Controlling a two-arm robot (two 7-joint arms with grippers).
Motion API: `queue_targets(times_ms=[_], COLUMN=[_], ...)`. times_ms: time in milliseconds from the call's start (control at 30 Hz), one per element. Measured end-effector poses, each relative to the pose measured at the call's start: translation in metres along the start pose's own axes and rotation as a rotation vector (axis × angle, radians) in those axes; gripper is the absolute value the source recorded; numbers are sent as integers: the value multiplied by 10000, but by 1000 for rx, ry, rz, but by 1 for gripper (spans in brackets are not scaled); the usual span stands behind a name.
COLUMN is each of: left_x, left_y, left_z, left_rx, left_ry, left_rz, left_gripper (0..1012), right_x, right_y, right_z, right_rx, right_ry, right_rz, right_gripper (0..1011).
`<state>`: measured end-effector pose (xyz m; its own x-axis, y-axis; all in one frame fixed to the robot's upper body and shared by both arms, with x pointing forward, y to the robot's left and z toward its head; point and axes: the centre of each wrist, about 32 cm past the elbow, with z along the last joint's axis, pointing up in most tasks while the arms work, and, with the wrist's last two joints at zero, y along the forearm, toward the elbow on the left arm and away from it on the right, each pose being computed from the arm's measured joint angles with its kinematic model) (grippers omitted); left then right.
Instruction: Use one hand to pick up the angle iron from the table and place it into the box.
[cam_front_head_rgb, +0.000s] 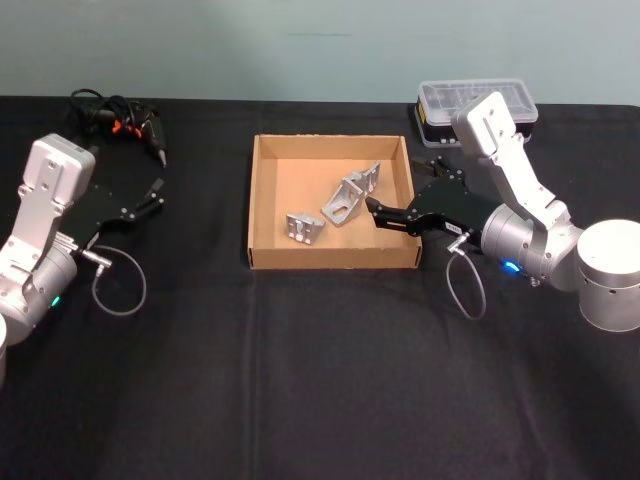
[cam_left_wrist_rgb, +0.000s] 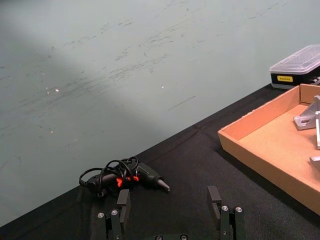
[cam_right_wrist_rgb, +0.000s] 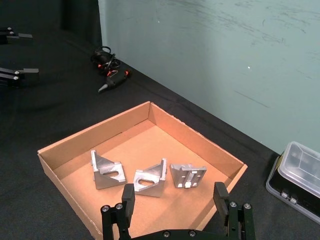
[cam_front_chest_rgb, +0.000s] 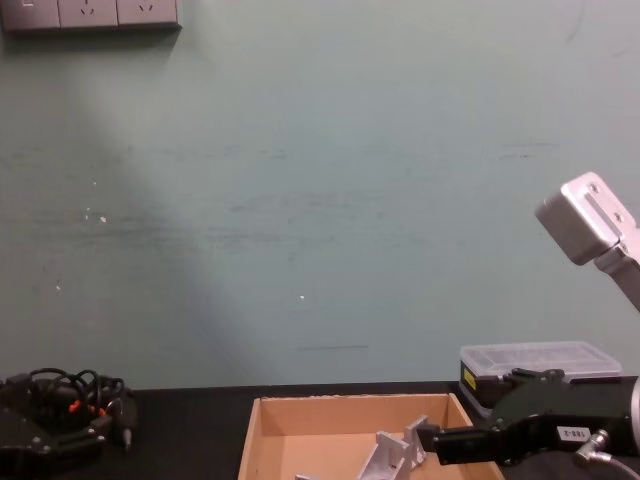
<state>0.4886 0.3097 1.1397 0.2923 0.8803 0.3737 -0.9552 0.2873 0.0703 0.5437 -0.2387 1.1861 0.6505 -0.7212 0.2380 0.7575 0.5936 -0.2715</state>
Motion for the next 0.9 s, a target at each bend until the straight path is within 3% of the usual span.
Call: queue_targets(times_ms=[900], left_x=[0], left_y=[0], left_z=[0], left_rx=[0], left_ry=[0], left_rz=[0], left_gripper=[1000], right_x=[0], right_y=[0], right_z=[0], right_rx=[0], right_ry=[0], right_rz=[0], right_gripper=[1004])
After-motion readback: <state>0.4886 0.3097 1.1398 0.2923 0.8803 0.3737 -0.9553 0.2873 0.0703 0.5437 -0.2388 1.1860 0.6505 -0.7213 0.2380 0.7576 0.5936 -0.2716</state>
